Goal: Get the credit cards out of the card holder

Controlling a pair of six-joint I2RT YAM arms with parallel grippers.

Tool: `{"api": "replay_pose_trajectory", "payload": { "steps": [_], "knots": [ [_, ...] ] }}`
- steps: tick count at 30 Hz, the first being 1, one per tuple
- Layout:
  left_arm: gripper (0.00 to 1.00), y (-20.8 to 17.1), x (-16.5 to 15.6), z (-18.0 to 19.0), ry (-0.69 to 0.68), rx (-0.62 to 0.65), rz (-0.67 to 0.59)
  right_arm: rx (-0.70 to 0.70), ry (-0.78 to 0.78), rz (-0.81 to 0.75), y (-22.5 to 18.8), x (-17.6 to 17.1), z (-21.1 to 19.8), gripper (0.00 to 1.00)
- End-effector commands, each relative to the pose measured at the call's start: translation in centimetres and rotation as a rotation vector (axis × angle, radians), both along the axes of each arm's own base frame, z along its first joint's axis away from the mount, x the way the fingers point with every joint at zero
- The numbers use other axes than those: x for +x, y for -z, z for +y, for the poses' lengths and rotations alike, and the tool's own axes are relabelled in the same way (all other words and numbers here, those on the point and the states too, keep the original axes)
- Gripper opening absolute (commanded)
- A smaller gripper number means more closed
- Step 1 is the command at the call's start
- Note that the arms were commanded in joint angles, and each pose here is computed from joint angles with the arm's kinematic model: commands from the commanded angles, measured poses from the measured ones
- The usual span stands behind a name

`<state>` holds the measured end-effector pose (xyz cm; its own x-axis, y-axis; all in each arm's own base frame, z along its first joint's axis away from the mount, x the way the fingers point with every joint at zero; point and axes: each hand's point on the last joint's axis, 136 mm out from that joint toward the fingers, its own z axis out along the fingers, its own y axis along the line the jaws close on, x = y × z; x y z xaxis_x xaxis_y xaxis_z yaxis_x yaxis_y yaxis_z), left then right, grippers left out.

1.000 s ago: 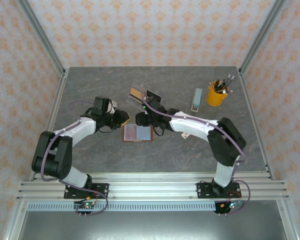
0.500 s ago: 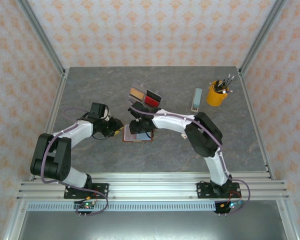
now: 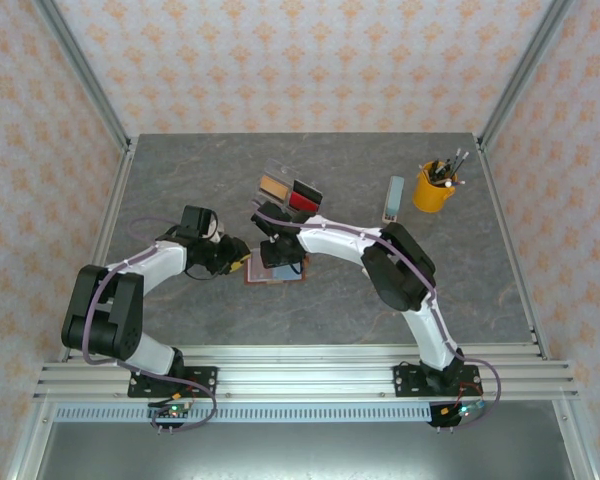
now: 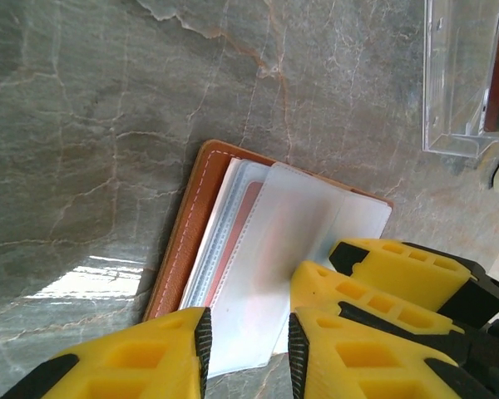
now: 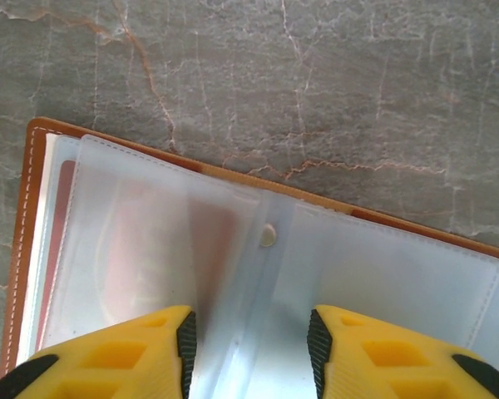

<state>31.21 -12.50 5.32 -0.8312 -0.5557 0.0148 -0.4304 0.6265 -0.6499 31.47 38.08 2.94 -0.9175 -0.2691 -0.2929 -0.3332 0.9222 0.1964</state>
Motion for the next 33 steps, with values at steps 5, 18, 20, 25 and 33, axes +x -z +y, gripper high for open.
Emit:
{"api": "replay_pose_trajectory", "payload": {
  "steps": [5, 18, 20, 25, 33],
  "knots": [
    [0.34, 0.4, 0.1, -1.1, 0.054, -0.017, -0.008, -0.142, -0.003, 0.059, 3.7, -1.1, -2.4, 0.40],
    [0.33, 1.2, 0.3, -2.1, 0.095, 0.014, 0.012, -0.124, -0.012, 0.064, 3.7, -1.3, -2.1, 0.35],
    [0.33, 1.3, 0.4, -2.3, 0.096, 0.008, 0.014, -0.121, -0.013, 0.065, 3.6, -1.3, -2.1, 0.34],
    [0.34, 1.5, 0.7, -2.2, 0.096, 0.017, 0.011, -0.112, -0.013, 0.063, 3.5, -1.3, -2.0, 0.33],
    [0.31, 1.4, 2.1, -1.8, 0.112, 0.068, -0.022, -0.097, -0.020, 0.068, 3.5, -1.4, -1.9, 0.30]
  ]
}}
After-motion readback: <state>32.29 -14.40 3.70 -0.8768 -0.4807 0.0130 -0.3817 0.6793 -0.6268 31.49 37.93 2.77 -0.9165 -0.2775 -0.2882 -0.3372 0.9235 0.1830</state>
